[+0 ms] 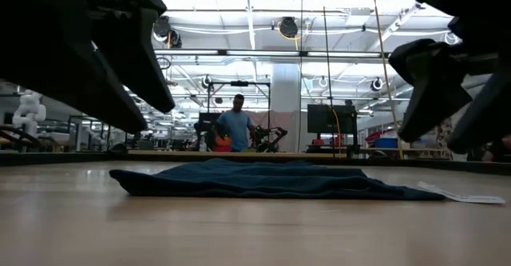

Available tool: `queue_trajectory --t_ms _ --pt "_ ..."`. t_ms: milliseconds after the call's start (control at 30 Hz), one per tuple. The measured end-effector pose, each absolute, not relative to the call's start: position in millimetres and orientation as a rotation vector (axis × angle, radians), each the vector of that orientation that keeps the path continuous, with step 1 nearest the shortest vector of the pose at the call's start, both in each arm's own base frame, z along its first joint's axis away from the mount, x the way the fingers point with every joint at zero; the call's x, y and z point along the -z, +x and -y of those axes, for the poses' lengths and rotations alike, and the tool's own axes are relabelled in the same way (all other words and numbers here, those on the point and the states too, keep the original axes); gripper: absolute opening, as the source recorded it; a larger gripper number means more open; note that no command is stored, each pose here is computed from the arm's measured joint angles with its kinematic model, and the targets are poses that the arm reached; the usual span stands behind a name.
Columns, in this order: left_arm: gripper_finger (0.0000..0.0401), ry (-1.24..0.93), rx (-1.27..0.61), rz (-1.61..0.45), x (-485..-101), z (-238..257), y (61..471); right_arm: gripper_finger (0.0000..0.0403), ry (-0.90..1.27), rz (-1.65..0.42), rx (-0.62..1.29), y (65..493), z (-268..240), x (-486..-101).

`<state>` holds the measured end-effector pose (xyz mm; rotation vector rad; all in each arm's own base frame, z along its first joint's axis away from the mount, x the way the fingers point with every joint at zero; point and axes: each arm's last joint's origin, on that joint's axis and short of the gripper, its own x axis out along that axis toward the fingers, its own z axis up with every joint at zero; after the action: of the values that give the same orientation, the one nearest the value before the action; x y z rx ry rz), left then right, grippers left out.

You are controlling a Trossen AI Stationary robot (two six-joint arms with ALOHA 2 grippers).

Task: Roll towel
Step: Roll the dark blue towel

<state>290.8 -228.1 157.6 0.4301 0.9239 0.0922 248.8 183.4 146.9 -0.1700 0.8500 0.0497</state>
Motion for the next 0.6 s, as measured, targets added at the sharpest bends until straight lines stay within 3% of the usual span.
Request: queue_trajectory --t_ms 333,600 --pt "0.0210 0.361 -0.025 -0.886 -145 228 288 0.0212 -0.177 -0.962 -0.008 234 -182 -141" --pt "0.0210 0.429 -0.021 -0.924 -143 234 275 0.0212 -0.152 -0.799 -0.047 239 -198 -150"
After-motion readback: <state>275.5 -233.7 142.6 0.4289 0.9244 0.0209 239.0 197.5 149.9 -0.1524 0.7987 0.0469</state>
